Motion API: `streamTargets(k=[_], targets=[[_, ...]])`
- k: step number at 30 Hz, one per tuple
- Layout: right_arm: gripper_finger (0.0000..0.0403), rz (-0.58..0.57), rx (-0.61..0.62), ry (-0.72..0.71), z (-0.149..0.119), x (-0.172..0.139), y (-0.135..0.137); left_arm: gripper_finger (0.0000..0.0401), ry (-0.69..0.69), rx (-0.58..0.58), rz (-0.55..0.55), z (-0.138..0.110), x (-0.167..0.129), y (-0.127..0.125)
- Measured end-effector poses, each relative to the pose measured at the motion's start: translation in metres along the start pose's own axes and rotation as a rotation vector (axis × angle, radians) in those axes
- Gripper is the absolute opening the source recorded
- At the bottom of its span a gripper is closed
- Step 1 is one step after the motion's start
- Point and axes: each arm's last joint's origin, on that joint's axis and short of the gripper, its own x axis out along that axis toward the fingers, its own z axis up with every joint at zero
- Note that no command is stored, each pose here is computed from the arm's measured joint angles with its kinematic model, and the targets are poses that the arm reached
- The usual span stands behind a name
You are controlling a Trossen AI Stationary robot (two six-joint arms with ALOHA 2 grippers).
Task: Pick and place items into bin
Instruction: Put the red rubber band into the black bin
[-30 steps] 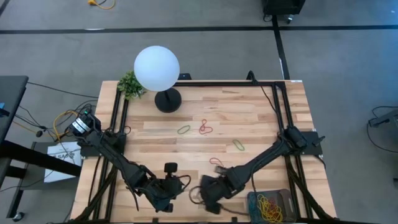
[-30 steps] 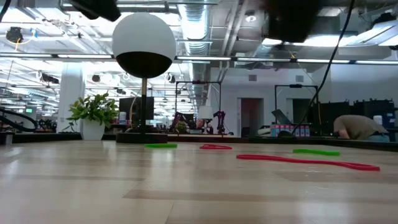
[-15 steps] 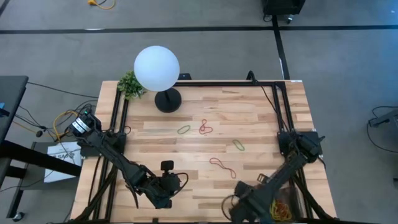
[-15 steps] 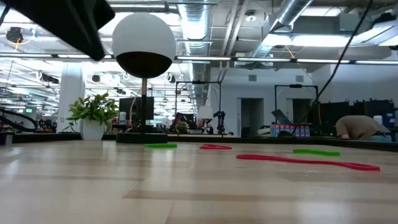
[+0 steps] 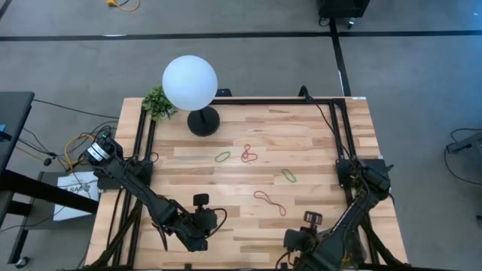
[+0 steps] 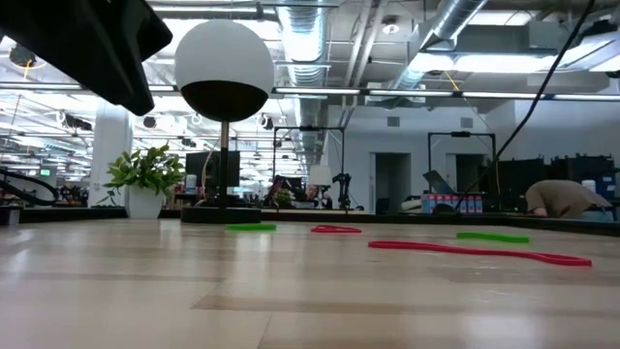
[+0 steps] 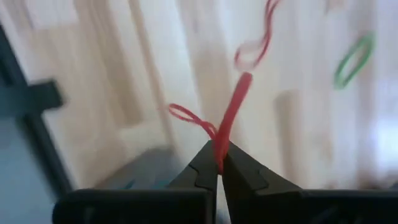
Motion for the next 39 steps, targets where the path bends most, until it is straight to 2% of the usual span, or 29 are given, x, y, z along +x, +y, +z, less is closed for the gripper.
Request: streamTargets(k=[3,6,11,14,17,24,29,35,39], targets=[[0.0008,-0.044,-0.029,-0.082,0.009,0.001,-0.004,0.0096,0.0,-0.003,0.0,0.0,0.0,0.0],[0.0008,-0.055,0.0,-0.086,0.02,0.004,-0.011,0.0096,0.0,-0.006,0.0,0.0,0.0,0.0],[0.0007,-0.013,0.03,0.128,0.025,0.007,-0.022,0.0096,0.0,0.002,-0.001,0.0,0.0,0.0],[0.0005,0.08,0.035,0.236,0.026,0.004,-0.023,0.0096,0.0,0.009,-0.001,0.0,0.0,0.0],[0.0005,0.145,0.106,0.313,0.023,-0.005,-0.025,0.0096,0.0,-0.001,-0.001,0.0,0.0,0.0],[0.0007,0.186,0.226,0.467,-0.009,-0.018,-0.009,0.0096,0.0,-0.016,-0.001,0.0,0.0,0.0],[0.0008,0.138,0.252,0.446,-0.046,-0.025,0.007,0.0096,0.0,-0.018,-0.001,0.0,0.0,0.0],[0.0008,0.072,0.304,0.279,-0.08,-0.031,0.019,0.0096,0.0,-0.03,-0.001,0.0,0.0,0.0],[0.0008,0.069,0.349,0.178,-0.097,-0.039,0.014,0.0096,0.0,-0.028,-0.001,0.0,0.0,0.0]])
